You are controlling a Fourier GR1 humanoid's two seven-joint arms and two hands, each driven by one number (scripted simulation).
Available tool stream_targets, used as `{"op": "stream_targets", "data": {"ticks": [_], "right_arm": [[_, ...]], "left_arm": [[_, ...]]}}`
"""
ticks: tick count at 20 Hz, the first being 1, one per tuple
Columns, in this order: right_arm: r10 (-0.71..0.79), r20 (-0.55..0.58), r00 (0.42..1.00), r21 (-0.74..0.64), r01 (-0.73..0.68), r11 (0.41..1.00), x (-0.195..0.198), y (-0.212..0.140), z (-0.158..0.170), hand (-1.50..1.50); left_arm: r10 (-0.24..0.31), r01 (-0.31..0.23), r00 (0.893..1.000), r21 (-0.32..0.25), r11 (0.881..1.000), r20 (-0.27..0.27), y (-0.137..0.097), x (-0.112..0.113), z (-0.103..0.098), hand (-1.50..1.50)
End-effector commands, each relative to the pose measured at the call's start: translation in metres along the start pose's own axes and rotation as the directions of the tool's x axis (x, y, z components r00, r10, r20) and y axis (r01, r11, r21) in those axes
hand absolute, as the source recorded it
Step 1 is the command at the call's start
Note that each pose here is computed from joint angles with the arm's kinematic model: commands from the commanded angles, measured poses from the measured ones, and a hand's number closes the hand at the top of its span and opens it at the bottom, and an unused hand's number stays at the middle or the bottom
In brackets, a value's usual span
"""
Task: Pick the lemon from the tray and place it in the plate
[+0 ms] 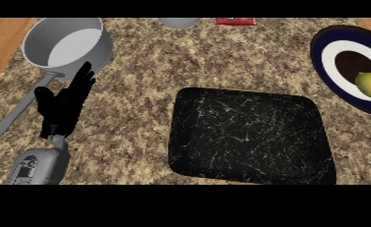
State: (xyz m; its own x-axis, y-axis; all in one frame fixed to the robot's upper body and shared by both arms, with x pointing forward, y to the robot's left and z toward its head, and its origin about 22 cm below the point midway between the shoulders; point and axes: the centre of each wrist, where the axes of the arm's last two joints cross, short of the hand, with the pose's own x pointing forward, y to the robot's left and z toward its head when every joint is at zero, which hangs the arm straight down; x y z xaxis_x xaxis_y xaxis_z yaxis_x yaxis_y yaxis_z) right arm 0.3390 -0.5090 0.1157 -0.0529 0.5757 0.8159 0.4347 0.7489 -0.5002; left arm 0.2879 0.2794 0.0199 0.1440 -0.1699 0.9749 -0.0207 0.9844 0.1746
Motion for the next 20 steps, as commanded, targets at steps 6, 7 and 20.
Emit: {"op": "stream_targets", "data": {"ticks": [6,7,20], "right_arm": [[-0.411,-0.024,0.912,-0.020,0.410,0.912,0.017,-0.017,-0.015,-1.50],[-0.452,-0.078,0.888,-0.017,0.452,0.892,0.018,-0.018,-0.017,-1.50],[-0.521,-0.076,0.850,0.012,0.523,0.852,-0.040,-0.071,0.043,-1.50]], "left_arm": [[0.009,-0.009,1.000,0.013,1.000,-0.029,0.015,-0.008,0.006,0.00],[0.005,-0.005,1.000,0.010,1.000,-0.022,0.007,-0.004,-0.005,0.00],[0.015,-0.015,1.000,-0.011,1.000,-0.008,-0.005,0.004,-0.006,0.00]]}}
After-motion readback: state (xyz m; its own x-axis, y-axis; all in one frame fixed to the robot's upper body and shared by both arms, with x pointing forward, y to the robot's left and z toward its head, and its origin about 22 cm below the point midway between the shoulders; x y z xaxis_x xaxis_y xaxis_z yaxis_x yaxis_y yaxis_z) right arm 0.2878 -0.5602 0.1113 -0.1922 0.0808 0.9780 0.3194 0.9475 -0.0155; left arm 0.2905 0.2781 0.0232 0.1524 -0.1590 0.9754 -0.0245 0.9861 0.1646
